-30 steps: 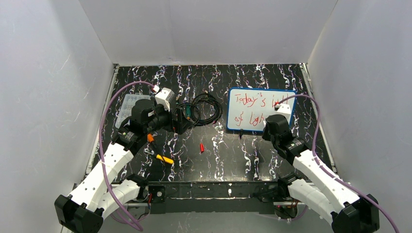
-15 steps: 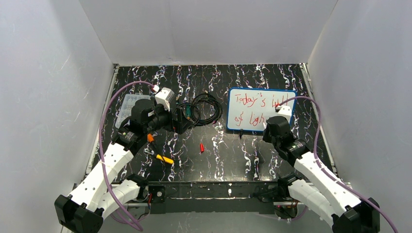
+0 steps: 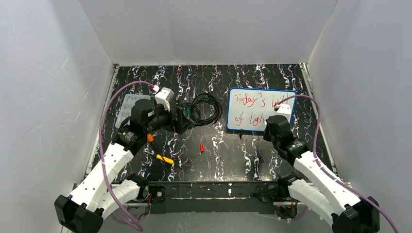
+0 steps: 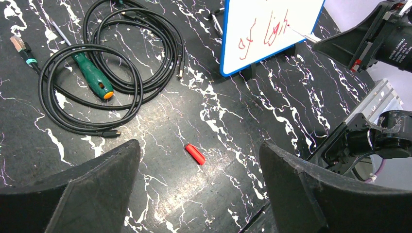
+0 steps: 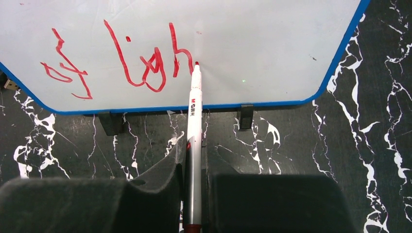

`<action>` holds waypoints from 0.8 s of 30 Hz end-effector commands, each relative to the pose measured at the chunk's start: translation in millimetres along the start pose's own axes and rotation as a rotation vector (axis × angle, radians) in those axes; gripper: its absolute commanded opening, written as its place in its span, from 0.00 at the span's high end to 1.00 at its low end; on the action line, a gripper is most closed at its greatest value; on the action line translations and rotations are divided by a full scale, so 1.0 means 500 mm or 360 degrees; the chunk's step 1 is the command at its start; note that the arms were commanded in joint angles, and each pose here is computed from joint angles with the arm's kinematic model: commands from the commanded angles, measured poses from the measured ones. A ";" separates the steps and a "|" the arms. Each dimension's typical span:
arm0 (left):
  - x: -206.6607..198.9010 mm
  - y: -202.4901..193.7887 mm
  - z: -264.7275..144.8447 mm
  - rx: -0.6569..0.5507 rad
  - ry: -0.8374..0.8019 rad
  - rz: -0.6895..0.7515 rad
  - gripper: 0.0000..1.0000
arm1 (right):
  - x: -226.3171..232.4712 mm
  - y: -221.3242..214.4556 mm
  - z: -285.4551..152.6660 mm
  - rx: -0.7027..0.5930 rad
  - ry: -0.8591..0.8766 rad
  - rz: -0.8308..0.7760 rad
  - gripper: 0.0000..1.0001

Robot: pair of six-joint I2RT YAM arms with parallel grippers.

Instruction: Write a sentence on the whiteboard

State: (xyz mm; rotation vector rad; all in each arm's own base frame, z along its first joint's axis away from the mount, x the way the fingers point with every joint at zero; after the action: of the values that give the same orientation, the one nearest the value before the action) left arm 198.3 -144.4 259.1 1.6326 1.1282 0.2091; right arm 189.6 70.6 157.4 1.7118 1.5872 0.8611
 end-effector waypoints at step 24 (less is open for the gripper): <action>-0.003 0.002 -0.009 -0.0026 -0.0020 0.0004 0.09 | -0.007 0.081 -0.025 -0.0252 -0.0015 0.0026 0.99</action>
State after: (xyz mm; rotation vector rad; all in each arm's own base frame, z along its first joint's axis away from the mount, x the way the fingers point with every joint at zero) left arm 198.2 -144.4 260.1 1.6288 1.1238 0.2119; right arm 193.9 62.5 170.8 1.6717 1.5301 0.8585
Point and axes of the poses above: each gripper's point midway between its finger pads, its own z axis out along the fingers, its own x axis along the line the jaws close on, y = z × x, the point moved 7 cm from there along -z, back along the fingers, and after that the axes turned 3 degrees about -z, right-handed, at the moved point
